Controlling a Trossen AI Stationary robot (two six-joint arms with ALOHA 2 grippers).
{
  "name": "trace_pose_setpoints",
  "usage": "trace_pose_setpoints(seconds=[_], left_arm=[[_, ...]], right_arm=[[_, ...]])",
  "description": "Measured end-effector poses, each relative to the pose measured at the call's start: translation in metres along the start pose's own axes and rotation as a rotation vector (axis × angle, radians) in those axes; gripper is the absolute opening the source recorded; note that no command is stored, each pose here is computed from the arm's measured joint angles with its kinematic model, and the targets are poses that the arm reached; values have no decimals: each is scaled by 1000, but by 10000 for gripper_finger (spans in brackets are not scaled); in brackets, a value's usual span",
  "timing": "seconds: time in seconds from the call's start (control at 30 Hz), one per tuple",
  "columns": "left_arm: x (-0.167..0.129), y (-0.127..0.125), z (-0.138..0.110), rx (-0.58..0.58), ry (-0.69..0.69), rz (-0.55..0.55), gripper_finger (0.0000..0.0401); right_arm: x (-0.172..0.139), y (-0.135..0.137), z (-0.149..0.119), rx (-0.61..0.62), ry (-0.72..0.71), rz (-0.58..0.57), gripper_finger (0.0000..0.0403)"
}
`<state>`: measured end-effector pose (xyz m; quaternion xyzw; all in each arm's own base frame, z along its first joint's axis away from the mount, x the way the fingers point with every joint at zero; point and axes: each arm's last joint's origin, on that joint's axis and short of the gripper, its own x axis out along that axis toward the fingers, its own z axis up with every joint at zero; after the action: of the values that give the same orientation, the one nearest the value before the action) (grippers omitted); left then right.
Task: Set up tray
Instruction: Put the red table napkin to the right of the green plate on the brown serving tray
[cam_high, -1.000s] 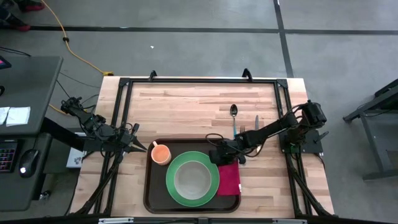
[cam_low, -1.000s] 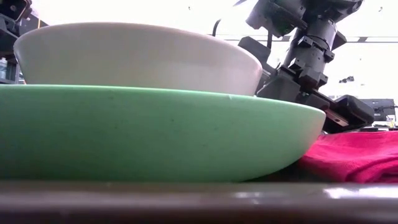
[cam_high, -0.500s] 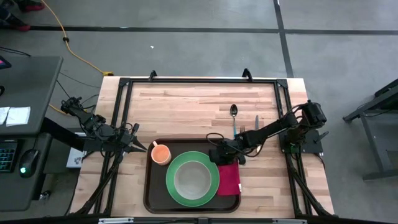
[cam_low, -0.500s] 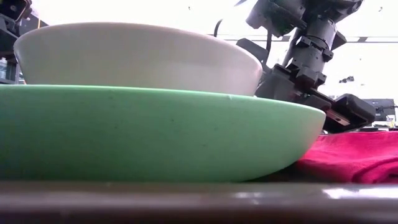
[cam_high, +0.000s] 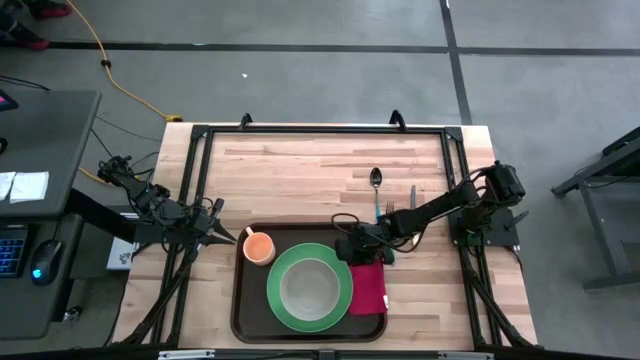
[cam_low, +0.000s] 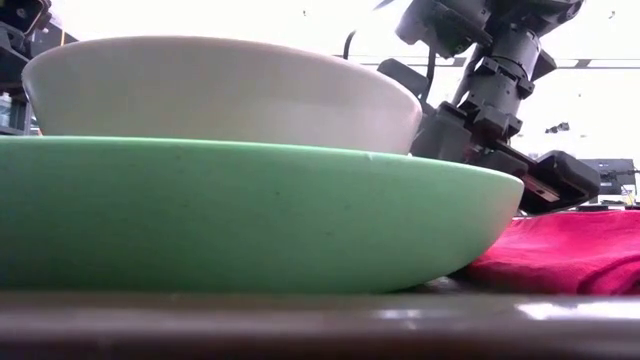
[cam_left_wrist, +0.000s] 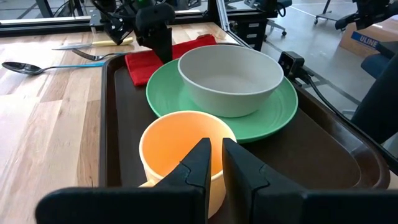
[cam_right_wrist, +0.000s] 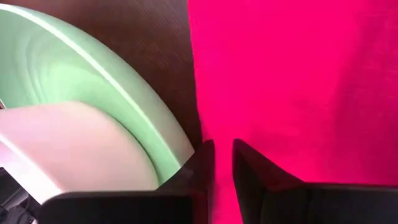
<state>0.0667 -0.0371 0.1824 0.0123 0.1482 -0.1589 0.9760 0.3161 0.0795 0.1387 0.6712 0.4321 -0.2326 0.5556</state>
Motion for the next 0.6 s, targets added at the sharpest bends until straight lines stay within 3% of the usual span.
trace_pose_setpoints(seconds=[0.6], left_arm=[[0, 0, 0, 0, 0, 0, 72]], right_arm=[[-13, -3, -2, -24, -20, -42, 23]])
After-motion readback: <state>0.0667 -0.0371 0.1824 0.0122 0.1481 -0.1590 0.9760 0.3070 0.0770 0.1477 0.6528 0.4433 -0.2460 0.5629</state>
